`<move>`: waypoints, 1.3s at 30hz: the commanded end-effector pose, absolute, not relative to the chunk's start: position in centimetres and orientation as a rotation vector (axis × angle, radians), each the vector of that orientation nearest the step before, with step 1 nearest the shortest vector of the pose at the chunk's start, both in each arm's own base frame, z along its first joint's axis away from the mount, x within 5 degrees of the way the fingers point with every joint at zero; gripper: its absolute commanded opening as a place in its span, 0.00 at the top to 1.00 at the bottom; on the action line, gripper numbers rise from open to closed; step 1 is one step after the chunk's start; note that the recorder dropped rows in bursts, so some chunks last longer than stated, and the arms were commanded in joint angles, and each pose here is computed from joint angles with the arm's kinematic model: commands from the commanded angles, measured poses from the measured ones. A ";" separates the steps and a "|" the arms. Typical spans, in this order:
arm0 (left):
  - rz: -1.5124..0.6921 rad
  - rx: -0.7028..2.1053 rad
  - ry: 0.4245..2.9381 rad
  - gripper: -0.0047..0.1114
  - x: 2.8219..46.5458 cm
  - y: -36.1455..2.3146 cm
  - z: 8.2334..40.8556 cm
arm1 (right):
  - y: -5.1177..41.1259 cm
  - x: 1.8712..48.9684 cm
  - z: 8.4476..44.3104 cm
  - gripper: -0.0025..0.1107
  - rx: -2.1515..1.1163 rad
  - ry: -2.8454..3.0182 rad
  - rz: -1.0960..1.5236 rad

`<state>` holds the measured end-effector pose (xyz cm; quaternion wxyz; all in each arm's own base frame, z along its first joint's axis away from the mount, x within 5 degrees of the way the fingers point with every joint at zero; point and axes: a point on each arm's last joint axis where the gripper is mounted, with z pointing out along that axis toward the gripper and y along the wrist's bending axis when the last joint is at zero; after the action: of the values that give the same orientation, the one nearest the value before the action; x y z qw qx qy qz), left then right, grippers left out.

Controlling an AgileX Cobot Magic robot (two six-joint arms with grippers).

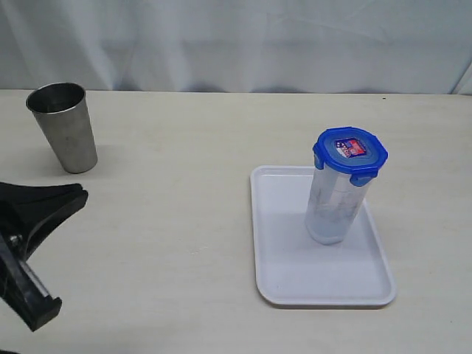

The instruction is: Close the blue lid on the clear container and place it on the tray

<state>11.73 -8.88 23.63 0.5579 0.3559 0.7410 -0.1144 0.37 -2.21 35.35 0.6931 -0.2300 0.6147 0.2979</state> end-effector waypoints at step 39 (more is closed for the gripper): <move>-0.024 0.144 1.439 0.96 5.5 -0.6 21.7 | -2.2 0.4 35.2 0.94 -0.512 1.372 0.663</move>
<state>5.57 -0.66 21.75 0.7495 0.0709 0.6582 -0.0074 0.38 -2.21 35.34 0.6930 -0.2301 0.6150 0.2978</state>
